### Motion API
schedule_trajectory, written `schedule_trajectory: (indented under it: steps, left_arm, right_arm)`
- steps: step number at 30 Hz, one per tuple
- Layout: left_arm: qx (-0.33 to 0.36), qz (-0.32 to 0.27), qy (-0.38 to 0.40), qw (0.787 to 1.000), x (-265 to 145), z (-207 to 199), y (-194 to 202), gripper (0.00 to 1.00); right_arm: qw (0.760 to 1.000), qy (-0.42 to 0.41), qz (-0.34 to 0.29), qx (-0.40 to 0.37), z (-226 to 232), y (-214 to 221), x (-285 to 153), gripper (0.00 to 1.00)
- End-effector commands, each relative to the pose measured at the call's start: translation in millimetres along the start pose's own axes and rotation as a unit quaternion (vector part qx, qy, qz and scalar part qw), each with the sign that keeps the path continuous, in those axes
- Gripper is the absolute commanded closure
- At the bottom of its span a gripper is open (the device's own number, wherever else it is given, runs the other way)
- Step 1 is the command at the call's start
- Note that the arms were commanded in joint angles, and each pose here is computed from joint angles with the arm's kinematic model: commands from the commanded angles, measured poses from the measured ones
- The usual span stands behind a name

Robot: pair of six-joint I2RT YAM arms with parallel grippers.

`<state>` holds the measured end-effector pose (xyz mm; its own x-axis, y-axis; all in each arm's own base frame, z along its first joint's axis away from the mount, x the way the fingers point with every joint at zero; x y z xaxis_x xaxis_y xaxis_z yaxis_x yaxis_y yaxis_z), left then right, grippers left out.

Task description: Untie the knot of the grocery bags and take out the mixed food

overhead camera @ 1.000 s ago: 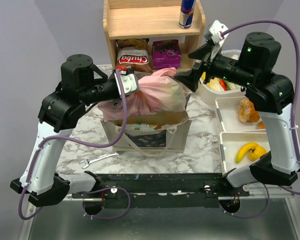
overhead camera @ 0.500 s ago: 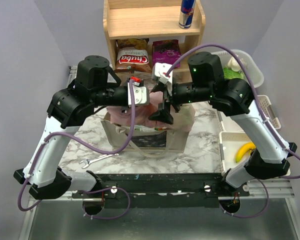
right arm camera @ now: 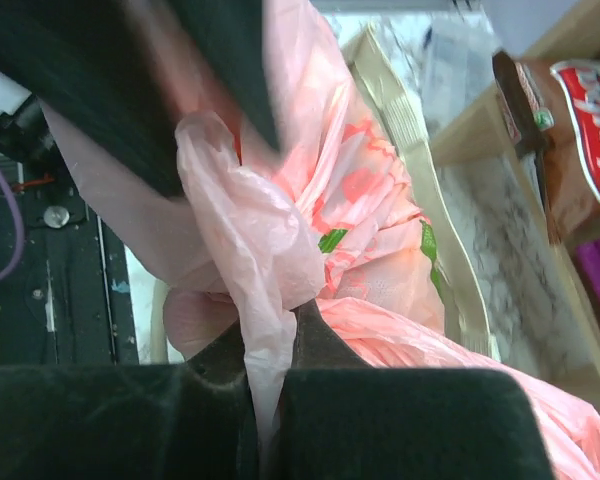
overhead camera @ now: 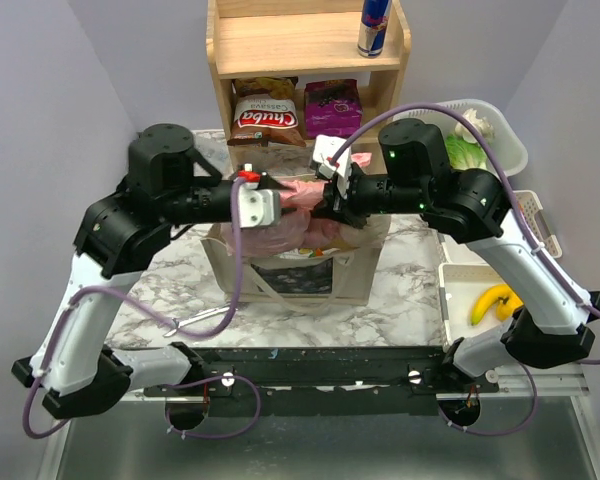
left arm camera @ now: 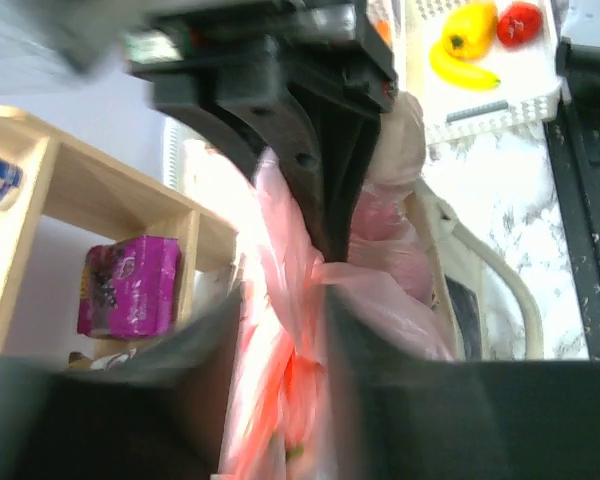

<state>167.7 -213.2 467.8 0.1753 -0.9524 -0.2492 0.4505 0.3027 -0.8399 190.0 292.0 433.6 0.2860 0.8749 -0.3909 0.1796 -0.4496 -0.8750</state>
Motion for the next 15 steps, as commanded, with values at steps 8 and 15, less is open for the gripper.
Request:
schedule_trajectory:
  steps: [8,15]
  left_arm:
    - [-0.173,-0.06,-0.303,0.935,-92.3,74.6,-23.1,0.05]
    - [-0.275,0.131,-0.325,0.895,-80.2,59.8,99.6,0.05]
  right_arm:
    - [0.977,0.207,-0.032,0.038,-46.3,-17.8,-49.7,0.99]
    - [0.945,0.298,-0.112,0.071,-74.8,-55.4,-97.8,0.99]
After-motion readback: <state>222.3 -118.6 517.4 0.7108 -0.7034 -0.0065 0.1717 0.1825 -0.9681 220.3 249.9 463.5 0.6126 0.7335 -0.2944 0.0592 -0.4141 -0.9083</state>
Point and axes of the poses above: each gripper's point midway between its finger pads, its own x axis out along the fingers, its own z axis along the line the jaws close on, y = z × x, the point moved 4 cm from there along -x, back along the fingers, and after that the axes turned 2 degrees about -x, right-handed, at the moved point
